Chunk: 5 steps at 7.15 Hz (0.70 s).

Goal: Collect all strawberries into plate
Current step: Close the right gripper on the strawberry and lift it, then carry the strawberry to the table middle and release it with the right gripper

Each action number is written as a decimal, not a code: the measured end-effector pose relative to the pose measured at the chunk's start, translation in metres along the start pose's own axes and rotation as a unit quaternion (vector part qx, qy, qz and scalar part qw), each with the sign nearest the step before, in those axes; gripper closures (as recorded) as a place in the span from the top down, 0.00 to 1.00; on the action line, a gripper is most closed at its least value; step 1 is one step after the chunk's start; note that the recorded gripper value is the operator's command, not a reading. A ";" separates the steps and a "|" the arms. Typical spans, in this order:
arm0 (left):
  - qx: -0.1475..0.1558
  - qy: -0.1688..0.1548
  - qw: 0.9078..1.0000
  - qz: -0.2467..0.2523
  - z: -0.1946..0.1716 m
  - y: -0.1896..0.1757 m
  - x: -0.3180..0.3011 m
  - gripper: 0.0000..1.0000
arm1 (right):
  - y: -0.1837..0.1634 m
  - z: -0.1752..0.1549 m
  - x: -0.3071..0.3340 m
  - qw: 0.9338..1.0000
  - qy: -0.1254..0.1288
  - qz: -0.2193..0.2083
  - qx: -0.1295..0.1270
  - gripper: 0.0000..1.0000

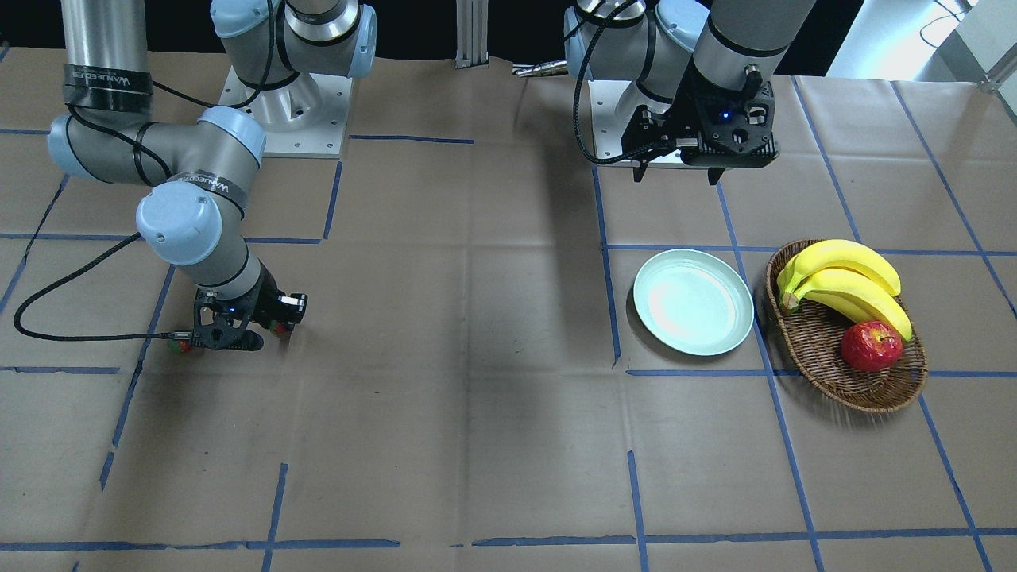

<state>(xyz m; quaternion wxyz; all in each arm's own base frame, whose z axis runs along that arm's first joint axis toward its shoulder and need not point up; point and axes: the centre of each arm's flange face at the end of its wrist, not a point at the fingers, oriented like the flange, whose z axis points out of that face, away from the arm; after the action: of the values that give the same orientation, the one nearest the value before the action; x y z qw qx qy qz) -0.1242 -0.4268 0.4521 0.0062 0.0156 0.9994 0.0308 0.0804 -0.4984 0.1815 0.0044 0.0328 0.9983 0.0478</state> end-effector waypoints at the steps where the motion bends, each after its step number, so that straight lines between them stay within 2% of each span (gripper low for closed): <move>1: 0.001 0.000 1.000 0.000 0.001 0.000 0.000 1.00 | 0.000 -0.001 0.000 1.000 0.000 0.000 0.001 0.03; 3: -0.002 0.000 1.000 0.000 0.004 -0.001 0.000 1.00 | -0.004 -0.012 0.001 1.000 0.000 0.001 0.012 0.02; 5: -0.004 0.000 1.000 0.000 0.006 -0.002 0.000 1.00 | -0.020 -0.056 -0.012 1.000 -0.004 0.003 0.024 0.02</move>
<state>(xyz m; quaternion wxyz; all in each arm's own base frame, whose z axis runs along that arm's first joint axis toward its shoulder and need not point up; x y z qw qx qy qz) -0.1244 -0.4288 0.4457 0.0061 0.0160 0.9992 0.0352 0.0907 -0.5244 0.2359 0.0071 0.0366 0.9990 0.0241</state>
